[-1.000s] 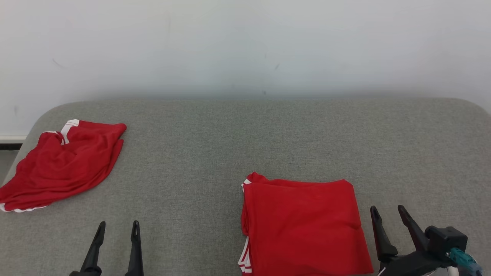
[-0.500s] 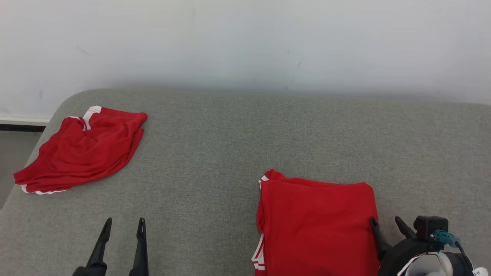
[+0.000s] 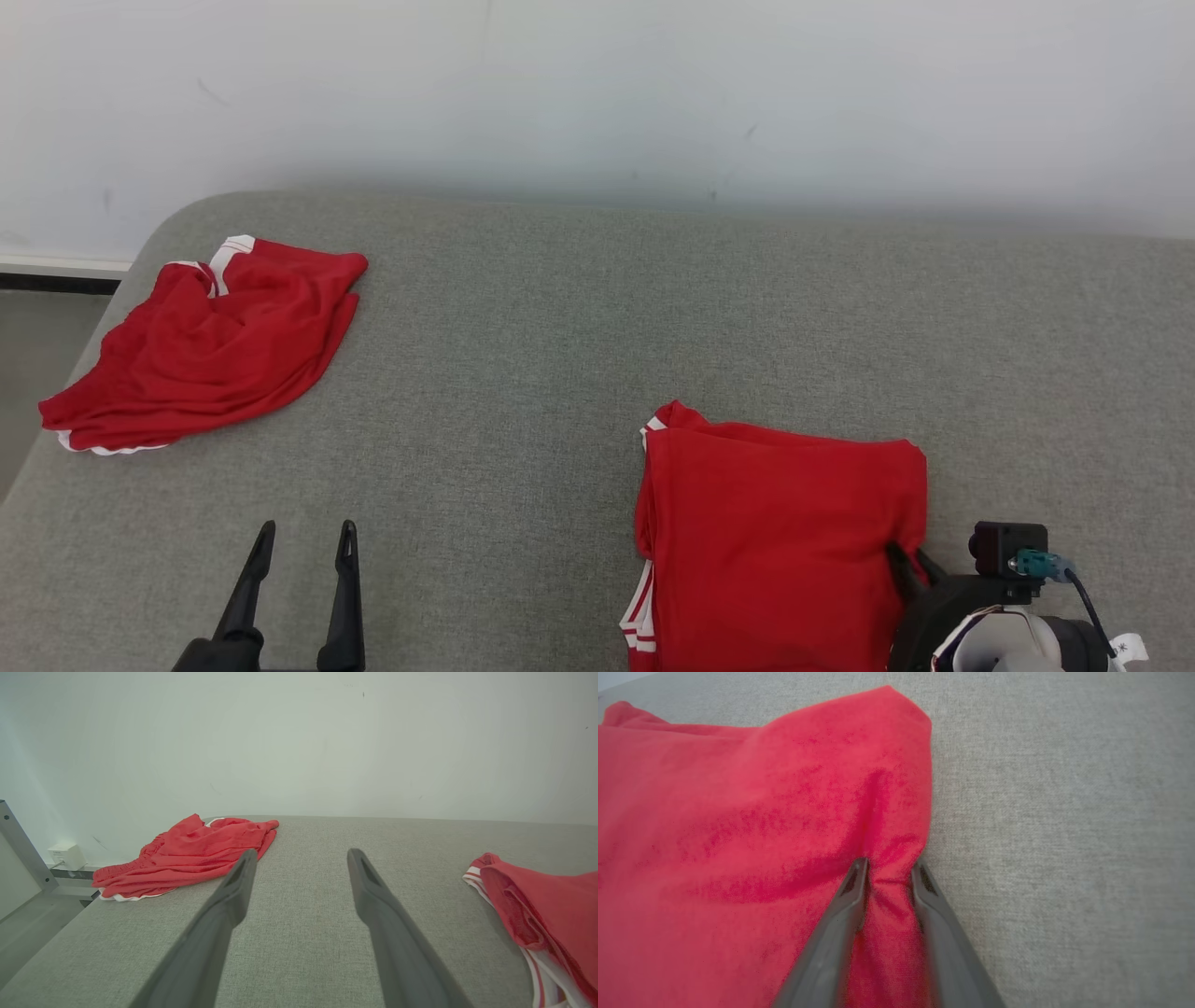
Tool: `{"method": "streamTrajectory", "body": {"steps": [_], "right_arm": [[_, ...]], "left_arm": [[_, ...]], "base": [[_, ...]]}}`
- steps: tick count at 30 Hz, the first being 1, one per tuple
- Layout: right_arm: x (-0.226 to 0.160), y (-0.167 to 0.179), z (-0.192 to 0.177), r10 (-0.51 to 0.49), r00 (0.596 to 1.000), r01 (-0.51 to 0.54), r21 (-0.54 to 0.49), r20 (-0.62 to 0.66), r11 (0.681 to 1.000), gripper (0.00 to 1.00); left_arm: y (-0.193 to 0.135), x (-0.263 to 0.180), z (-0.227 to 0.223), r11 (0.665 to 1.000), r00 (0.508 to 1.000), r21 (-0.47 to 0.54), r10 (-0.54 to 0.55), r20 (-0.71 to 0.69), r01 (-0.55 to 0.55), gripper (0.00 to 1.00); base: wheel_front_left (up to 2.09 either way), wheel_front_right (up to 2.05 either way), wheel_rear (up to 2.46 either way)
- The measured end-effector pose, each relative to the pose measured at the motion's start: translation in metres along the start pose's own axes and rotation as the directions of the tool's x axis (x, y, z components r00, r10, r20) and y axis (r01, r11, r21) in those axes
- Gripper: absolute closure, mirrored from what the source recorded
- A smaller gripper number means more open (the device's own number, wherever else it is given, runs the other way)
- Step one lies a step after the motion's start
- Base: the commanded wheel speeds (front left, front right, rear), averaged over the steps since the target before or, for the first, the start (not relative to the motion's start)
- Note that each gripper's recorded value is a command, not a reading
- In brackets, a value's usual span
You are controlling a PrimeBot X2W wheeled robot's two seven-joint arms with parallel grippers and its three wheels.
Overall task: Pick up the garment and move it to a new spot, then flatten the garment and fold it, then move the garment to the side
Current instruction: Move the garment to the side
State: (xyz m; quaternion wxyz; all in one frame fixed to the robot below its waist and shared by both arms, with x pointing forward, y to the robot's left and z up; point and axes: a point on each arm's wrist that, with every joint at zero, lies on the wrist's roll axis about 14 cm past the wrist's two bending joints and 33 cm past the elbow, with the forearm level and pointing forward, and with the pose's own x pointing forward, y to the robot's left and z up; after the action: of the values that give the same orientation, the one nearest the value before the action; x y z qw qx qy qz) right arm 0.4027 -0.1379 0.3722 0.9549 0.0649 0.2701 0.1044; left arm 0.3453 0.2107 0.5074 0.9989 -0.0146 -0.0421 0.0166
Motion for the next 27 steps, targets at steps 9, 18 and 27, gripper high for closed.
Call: {"method": "streamTrajectory", "body": {"steps": [9, 18, 27], "right_arm": [[0.016, -0.006, 0.033, 0.010, 0.998, -0.007, -0.043, 0.055, 0.999, 1.00], [0.052, -0.049, 0.129, -0.036, 0.979, 0.062, -0.129, 0.199, 0.990, 1.00], [0.070, -0.134, 0.181, -0.174, 0.948, 0.221, -0.160, 0.268, 0.962, 1.00]], "left_arm": [[-0.006, 0.014, -0.001, 1.000, 1.000, -0.005, -0.015, 0.000, 0.015, 0.00], [-0.023, 0.053, -0.005, 0.998, 0.998, -0.004, -0.061, 0.008, 0.061, 0.00], [-0.041, 0.099, -0.032, 0.990, 0.990, 0.029, -0.139, -0.025, 0.139, 0.00]], "base": [[0.00, 0.00, 0.00], [0.00, 0.00, 0.00], [0.00, 0.00, 0.00]]}}
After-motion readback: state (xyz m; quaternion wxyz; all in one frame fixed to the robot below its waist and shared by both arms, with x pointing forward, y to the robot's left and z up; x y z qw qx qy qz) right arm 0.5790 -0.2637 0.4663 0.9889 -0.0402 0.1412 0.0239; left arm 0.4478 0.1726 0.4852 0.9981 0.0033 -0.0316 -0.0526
